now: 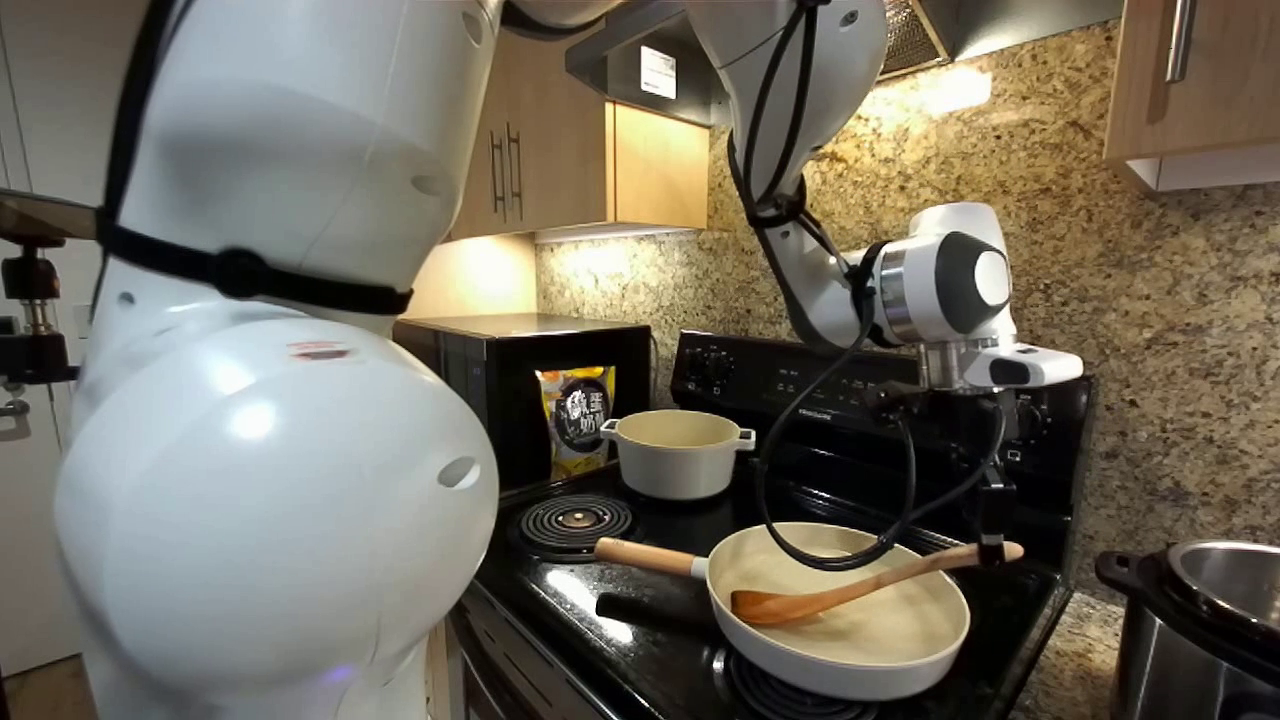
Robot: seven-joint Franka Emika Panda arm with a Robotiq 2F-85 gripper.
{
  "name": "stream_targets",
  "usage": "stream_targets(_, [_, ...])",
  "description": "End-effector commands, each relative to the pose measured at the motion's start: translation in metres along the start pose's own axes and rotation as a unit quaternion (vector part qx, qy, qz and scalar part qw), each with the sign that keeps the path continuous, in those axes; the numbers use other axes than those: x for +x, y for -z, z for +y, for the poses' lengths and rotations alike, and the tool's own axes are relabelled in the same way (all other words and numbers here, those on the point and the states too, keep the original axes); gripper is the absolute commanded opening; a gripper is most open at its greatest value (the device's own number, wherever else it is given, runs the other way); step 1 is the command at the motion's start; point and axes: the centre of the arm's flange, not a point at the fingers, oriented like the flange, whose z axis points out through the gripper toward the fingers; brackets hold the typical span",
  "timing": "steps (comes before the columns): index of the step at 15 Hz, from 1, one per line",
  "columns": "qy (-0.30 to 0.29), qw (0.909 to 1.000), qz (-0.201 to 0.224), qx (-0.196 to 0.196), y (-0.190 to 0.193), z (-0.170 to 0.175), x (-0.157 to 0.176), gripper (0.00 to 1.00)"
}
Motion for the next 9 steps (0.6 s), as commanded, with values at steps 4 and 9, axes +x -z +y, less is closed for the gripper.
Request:
stream_targets(4, [0.021,0.9998,-0.002,-0.002,0.016,0.016,0.031,0.11])
stream_targets(9, [0.032,0.9994,0.01,-0.004,0.031,-0.001,0.036,0.11])
